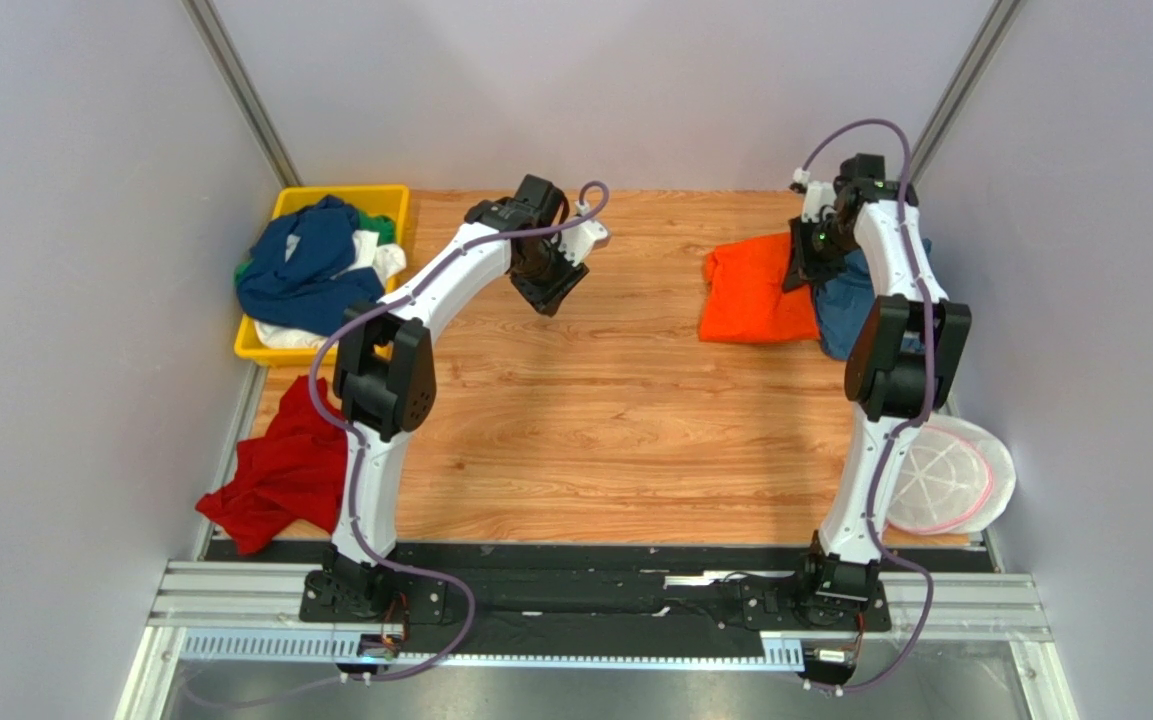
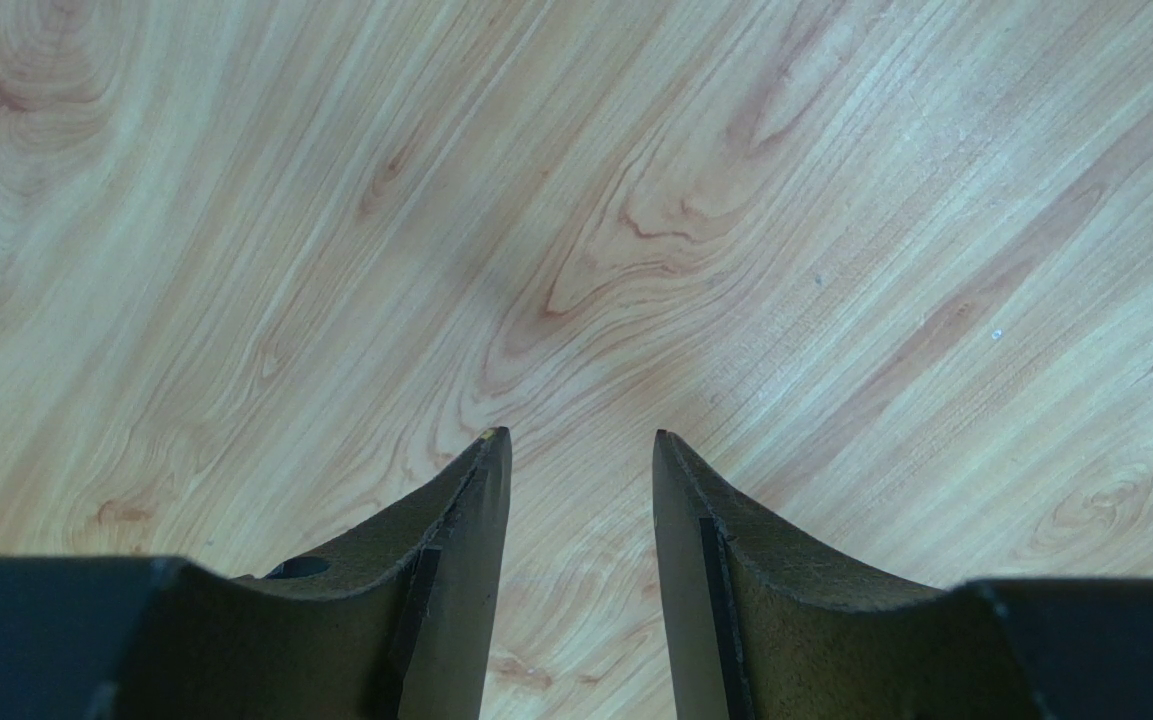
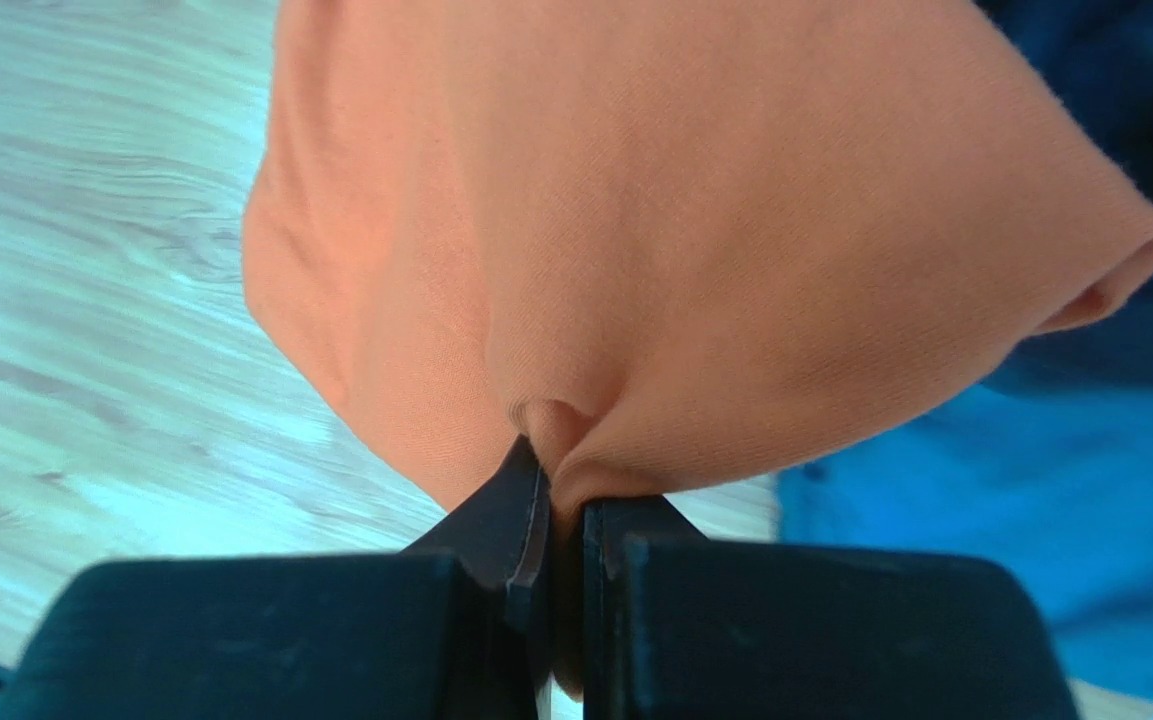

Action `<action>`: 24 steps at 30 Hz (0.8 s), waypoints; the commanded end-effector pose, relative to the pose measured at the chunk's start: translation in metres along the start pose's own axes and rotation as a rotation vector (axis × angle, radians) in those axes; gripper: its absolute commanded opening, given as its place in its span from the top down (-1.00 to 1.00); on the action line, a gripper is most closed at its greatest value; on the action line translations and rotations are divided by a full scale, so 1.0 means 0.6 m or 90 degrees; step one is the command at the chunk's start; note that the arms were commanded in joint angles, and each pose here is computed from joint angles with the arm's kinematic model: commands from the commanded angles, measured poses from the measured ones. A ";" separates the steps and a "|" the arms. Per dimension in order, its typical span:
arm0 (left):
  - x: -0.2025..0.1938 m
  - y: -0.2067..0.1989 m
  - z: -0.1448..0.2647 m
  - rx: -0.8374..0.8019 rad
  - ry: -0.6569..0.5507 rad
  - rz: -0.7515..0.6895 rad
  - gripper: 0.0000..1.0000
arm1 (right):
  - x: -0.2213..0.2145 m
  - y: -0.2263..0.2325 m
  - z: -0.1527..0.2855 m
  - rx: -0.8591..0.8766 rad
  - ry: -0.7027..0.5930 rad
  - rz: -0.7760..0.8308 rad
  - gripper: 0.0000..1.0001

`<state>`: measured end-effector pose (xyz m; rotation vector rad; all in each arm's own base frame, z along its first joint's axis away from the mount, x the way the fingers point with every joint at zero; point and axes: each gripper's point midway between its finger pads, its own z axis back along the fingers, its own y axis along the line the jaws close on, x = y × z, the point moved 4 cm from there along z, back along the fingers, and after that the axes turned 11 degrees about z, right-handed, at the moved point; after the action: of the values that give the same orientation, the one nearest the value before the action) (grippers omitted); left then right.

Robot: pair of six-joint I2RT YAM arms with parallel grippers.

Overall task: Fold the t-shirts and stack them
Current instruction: Put the neatly folded tshirt into the corner of the board with the right arm

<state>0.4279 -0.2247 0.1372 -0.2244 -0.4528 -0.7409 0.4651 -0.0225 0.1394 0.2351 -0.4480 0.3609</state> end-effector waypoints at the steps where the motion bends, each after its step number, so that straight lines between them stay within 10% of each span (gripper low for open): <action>1: 0.010 -0.009 0.012 -0.007 -0.019 -0.011 0.03 | 0.007 -0.038 0.043 -0.055 0.009 0.030 1.00; 24: 0.004 -0.011 0.007 -0.013 -0.013 -0.009 0.04 | -0.026 -0.174 0.147 -0.163 -0.009 -0.008 1.00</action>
<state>0.4250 -0.2237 0.1304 -0.2266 -0.4365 -0.7412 0.4526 -0.1327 0.1748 0.0673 -0.4516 0.2639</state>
